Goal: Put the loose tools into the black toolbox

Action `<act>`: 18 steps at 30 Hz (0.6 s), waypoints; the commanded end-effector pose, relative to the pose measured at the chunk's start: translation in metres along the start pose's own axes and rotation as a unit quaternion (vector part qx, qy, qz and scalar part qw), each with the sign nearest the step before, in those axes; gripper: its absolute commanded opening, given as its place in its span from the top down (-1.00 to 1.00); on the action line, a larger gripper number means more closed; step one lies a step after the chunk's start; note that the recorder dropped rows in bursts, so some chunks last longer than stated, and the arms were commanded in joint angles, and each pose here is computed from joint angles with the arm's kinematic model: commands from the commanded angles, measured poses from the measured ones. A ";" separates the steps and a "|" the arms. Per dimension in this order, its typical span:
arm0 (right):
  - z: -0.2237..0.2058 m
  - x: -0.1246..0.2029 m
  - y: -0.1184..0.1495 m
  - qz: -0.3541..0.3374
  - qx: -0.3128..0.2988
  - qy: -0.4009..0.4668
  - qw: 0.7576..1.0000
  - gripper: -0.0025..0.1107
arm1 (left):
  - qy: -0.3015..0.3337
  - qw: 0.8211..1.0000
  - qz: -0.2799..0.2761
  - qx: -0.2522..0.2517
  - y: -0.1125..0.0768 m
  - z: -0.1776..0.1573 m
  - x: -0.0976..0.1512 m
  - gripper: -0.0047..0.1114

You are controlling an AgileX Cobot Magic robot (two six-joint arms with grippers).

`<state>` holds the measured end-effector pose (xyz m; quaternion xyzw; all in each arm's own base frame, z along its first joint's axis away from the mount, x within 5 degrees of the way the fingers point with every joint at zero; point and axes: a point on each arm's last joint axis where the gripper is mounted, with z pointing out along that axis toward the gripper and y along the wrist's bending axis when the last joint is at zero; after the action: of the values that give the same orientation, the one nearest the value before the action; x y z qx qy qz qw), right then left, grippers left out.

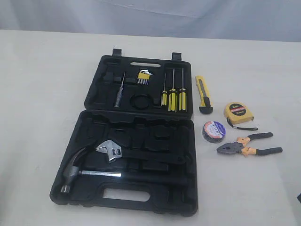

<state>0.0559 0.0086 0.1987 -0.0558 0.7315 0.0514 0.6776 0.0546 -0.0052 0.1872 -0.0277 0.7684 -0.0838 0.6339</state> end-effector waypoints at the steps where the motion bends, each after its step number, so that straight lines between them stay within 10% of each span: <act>1: 0.000 0.000 0.000 -0.006 0.002 -0.004 1.000 0.96 | 0.002 1.000 -0.003 0.004 -0.001 0.000 -0.001 0.92; 18: -0.001 -0.013 0.000 0.022 0.001 -0.074 0.997 0.96 | 0.002 1.000 -0.003 0.004 -0.001 0.000 -0.001 0.92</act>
<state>0.0562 0.0086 0.2049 -0.0514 0.7082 0.0556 0.7019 0.0546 -0.0052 0.1872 -0.0277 0.7684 -0.0838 0.6339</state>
